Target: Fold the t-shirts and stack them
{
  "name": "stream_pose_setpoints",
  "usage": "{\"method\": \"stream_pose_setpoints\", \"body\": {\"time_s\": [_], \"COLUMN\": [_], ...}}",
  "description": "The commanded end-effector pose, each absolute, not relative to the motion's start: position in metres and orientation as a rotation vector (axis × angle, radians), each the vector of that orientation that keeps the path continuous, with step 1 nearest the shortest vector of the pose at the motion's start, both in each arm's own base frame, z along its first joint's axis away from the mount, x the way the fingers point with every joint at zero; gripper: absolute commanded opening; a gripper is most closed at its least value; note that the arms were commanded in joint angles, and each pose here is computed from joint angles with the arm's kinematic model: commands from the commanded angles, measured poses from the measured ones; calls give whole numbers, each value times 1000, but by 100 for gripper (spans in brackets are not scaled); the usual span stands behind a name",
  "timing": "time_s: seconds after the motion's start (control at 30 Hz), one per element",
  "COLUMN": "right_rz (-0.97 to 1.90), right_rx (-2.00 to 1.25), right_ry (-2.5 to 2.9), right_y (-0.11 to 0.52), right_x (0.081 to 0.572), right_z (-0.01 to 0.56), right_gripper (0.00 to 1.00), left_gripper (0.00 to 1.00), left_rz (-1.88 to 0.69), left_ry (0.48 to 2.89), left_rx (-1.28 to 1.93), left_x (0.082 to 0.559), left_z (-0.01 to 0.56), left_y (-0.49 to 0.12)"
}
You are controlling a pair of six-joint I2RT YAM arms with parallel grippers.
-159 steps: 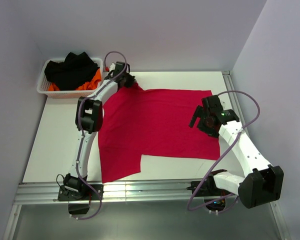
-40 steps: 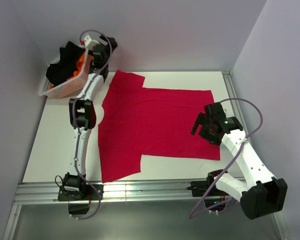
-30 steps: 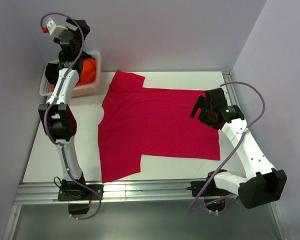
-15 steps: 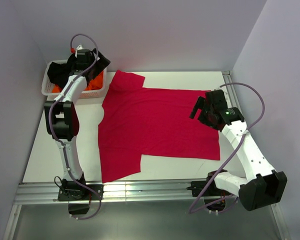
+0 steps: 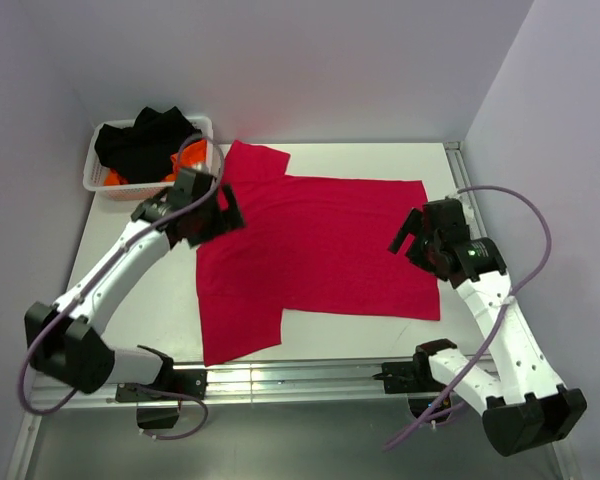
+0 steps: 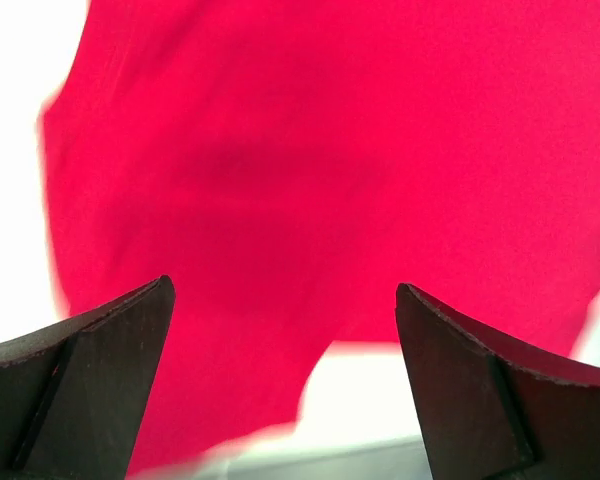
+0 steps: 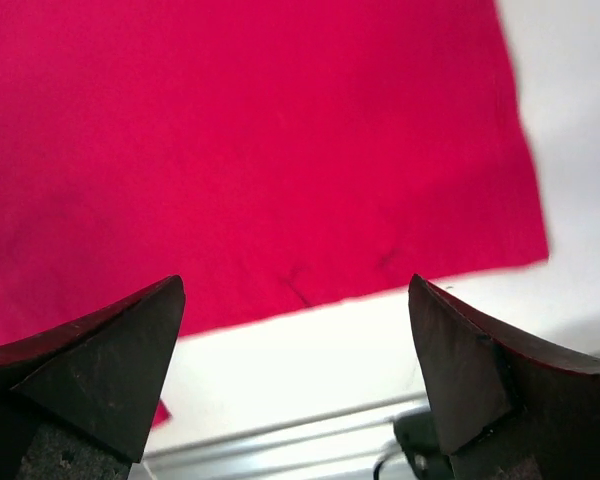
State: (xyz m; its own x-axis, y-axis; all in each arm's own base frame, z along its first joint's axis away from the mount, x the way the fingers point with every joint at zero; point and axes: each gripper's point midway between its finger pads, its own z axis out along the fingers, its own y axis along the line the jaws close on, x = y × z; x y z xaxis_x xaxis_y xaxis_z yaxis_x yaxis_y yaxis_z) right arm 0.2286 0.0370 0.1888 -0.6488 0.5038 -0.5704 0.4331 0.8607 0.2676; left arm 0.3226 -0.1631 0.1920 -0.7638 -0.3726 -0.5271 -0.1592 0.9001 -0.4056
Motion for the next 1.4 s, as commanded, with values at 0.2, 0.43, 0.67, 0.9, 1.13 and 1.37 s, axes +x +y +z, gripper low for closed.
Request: {"method": "stream_pose_setpoints", "body": {"time_s": [0.2,0.43,0.67,0.9,1.13,1.37], "right_rz": [177,79,157,146,128,140], "right_rx": [944,1011,1034,1005,901,853], "right_ry": [2541,2550,2565,2599,2634,2646], "right_y": [32,16,26,28,37,43], "right_x": [205,200,207,208,208,210], "right_z": [131,123,120,115,112,111], "right_gripper": [100,100,100,100,100,100], "left_gripper": [99,92,91,87,78,73], "left_rz": [-228,-421,-464,-342,-298,-226], "left_ry": [2905,2911,2971,2982,2830,2847], "left_rx": [-532,-606,-697,-942,-1087,-1134], "left_x": [118,66,69,82,88,73], "left_z": [96,118,129,58,40,13], "left_y": [-112,-118,-143,-154,-134,-122]}}
